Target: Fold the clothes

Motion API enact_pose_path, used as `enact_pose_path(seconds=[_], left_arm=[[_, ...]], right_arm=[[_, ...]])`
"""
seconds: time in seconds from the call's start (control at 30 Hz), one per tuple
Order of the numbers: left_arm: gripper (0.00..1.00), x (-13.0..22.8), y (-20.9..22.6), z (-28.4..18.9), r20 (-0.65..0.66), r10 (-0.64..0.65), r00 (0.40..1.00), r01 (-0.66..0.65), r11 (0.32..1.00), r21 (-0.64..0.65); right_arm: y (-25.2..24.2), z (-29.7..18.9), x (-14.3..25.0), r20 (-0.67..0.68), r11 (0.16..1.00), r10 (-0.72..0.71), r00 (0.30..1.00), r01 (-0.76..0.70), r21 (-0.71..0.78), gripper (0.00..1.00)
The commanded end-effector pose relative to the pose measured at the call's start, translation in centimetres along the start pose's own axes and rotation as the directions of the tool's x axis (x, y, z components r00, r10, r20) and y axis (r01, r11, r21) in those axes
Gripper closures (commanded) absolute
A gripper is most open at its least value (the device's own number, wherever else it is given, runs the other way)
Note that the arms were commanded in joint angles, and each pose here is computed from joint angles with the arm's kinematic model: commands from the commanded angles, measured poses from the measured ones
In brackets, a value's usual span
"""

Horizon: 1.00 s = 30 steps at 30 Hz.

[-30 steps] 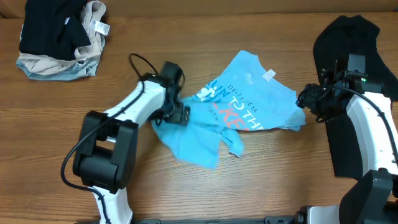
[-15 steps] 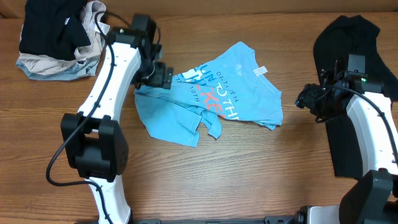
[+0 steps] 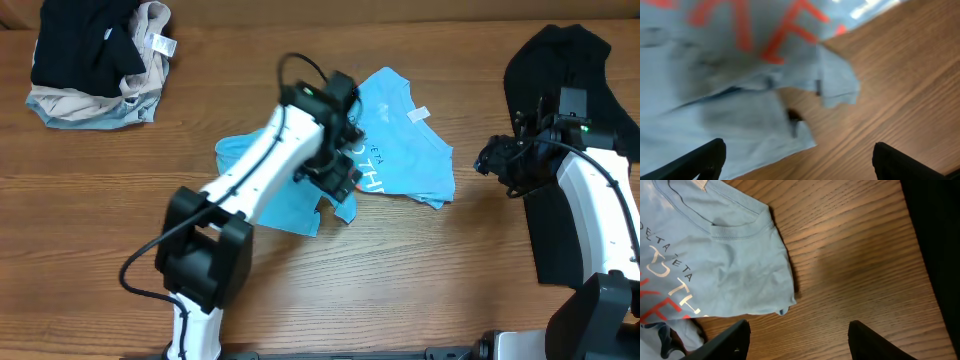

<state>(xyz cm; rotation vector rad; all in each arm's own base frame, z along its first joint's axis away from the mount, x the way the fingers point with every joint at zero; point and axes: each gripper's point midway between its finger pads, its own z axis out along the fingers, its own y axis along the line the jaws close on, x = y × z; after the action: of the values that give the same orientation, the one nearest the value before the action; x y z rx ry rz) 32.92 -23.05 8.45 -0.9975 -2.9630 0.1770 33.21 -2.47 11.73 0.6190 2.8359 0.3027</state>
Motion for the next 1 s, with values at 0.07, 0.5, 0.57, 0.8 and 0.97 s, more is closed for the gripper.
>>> enact_pose_path(seconds=[0.07,0.5,0.57,0.8,0.97], left_arm=[[0.11,0.6,-2.3,2.7,-0.024,0.100,0.995,-0.101,0.994,-0.031],[0.24,2.8,-3.8,6.9,-0.076,0.186,0.980,-0.191,0.979,-0.070],[0.24,2.3,-4.0,6.9,-0.057,0.194,0.979,-0.198,0.978,-0.072],[0.25,0.4,-4.7,7.5,0.011,0.263,0.965,-0.261,0.962,-0.085],[0.37,0.8,-4.5,9.2,-0.028,0.265,0.964,-0.267,0.961,-0.078]], right_arm=[[0.1,0.1,0.1,-0.001,1.000,-0.011,1.000,0.011,-0.002,0.33],[0.3,0.1,-0.6,0.028,1.000,-0.016,0.999,0.016,-0.009,0.33],[0.3,0.1,-0.7,0.029,1.000,-0.016,0.999,0.016,-0.010,0.33],[0.3,0.1,-0.7,0.031,1.000,-0.016,0.999,0.017,-0.010,0.33],[0.3,0.1,-0.8,0.035,1.000,-0.017,0.999,0.018,-0.011,0.33]])
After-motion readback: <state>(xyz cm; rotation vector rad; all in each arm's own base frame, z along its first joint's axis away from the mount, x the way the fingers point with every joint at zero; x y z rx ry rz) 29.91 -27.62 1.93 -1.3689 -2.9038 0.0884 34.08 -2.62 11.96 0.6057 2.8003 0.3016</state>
